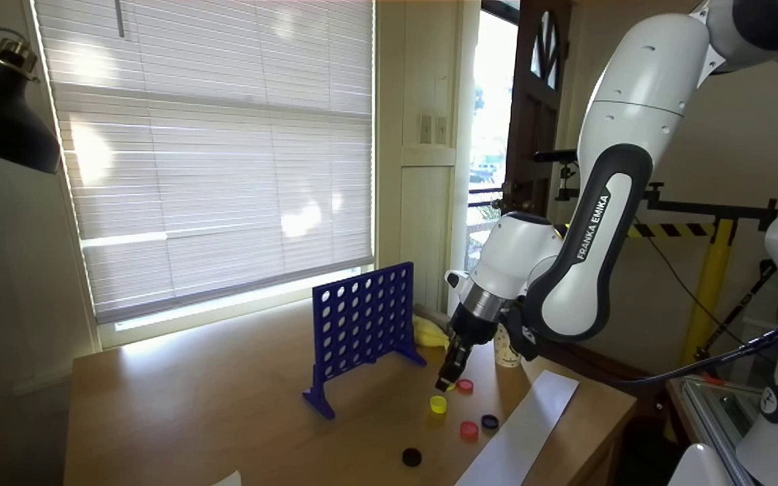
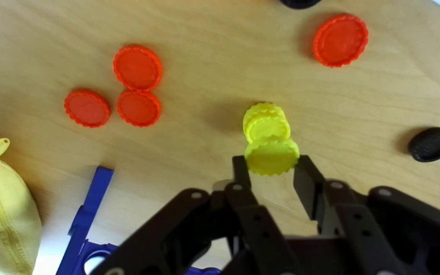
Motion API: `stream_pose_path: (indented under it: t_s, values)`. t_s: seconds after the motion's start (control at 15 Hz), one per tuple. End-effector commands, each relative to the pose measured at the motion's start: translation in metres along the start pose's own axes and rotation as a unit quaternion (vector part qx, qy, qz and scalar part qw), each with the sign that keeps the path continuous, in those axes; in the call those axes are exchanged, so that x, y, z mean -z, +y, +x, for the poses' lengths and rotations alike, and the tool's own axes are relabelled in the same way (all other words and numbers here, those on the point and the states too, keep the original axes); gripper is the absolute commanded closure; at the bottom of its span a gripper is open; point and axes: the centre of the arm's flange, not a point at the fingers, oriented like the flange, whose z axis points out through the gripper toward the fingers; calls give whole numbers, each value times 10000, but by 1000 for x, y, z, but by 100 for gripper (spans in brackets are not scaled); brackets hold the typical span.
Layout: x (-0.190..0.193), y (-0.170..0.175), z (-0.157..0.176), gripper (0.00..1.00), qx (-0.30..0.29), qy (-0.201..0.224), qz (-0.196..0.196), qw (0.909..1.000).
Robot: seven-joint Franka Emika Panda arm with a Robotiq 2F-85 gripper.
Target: Put one yellow disc on the two yellow discs
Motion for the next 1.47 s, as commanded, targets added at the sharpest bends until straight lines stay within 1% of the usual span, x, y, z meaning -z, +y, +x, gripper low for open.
stream_pose_path:
  t_s: [0.0,0.93,1.4]
  values:
    - [-2,3,-7,90,11,99,61,9999]
    - [-22,10,-15,90,-44,30,120,9999]
    - [-30,7,-15,90,-43,201,163,9997]
